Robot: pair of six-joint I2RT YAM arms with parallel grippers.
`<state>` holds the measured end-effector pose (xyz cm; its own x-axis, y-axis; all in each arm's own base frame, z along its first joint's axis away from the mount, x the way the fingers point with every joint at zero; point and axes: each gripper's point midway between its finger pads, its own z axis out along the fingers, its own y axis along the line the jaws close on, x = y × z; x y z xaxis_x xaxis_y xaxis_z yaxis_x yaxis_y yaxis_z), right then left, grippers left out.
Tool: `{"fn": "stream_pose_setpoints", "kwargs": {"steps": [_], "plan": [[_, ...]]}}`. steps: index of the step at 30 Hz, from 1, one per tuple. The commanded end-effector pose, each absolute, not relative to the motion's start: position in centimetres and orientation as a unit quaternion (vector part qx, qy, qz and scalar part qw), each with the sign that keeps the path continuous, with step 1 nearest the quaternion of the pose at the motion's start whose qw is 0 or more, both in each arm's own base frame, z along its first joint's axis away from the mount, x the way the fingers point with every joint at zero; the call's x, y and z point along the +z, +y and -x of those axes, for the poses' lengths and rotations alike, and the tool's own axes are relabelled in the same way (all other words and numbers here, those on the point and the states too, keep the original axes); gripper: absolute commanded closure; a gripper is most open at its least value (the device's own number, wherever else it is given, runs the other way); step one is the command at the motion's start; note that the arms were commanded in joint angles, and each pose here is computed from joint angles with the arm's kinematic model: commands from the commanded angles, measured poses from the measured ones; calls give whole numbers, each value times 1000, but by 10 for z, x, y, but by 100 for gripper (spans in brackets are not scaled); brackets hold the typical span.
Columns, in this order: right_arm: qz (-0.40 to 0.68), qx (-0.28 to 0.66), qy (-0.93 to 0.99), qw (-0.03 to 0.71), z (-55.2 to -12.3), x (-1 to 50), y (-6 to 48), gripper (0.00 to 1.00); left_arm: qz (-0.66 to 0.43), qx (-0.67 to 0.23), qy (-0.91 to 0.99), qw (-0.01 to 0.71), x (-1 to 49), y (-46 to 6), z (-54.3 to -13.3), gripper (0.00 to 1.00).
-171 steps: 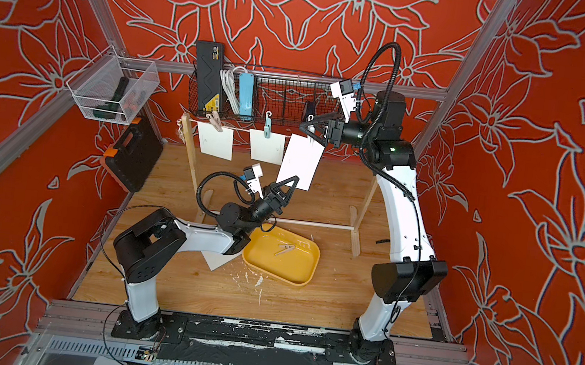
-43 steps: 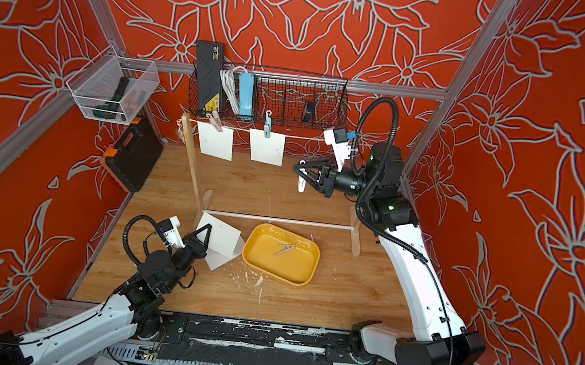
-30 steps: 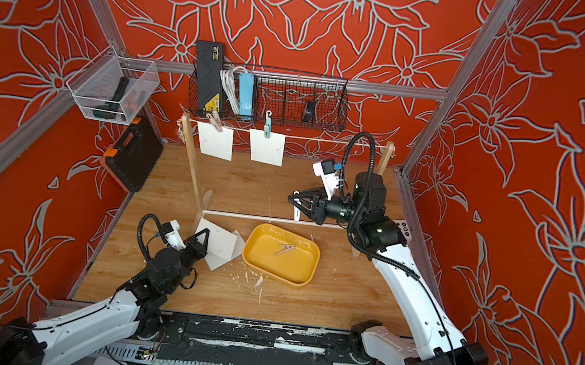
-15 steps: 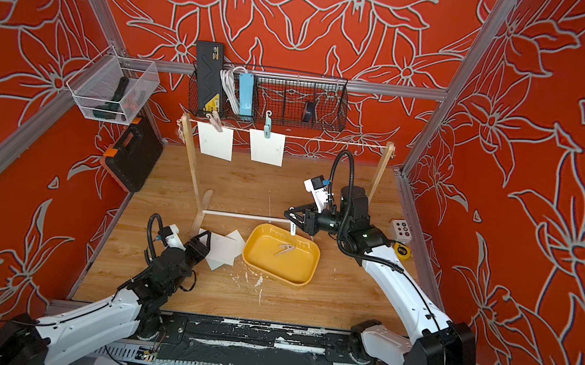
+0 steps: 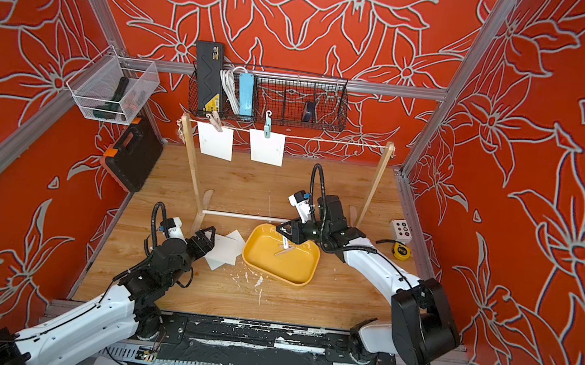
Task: Remove the postcards from the strings
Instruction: Place the postcard on the postcard.
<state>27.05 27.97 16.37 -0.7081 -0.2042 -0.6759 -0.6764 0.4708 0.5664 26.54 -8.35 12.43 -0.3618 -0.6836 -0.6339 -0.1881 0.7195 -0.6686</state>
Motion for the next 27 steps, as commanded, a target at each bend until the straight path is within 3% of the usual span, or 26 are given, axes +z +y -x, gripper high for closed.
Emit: {"fn": "stream_pose_setpoints", "kwargs": {"steps": [1,13,18,23,27], "plan": [[281,413,822,274,-275,145,283,74,264,-208,819,464,110,-79,-259,16],[285,390,841,244,-276,110,288,73,260,-155,837,456,117,-68,-258,14],[295,379,845,237,-276,104,290,65,230,-176,833,471,132,-78,-263,15],[302,370,844,245,-277,111,291,43,181,-218,816,504,157,-94,-268,20],[307,368,838,260,-275,127,288,40,158,-238,795,536,175,-98,-268,27]]}}
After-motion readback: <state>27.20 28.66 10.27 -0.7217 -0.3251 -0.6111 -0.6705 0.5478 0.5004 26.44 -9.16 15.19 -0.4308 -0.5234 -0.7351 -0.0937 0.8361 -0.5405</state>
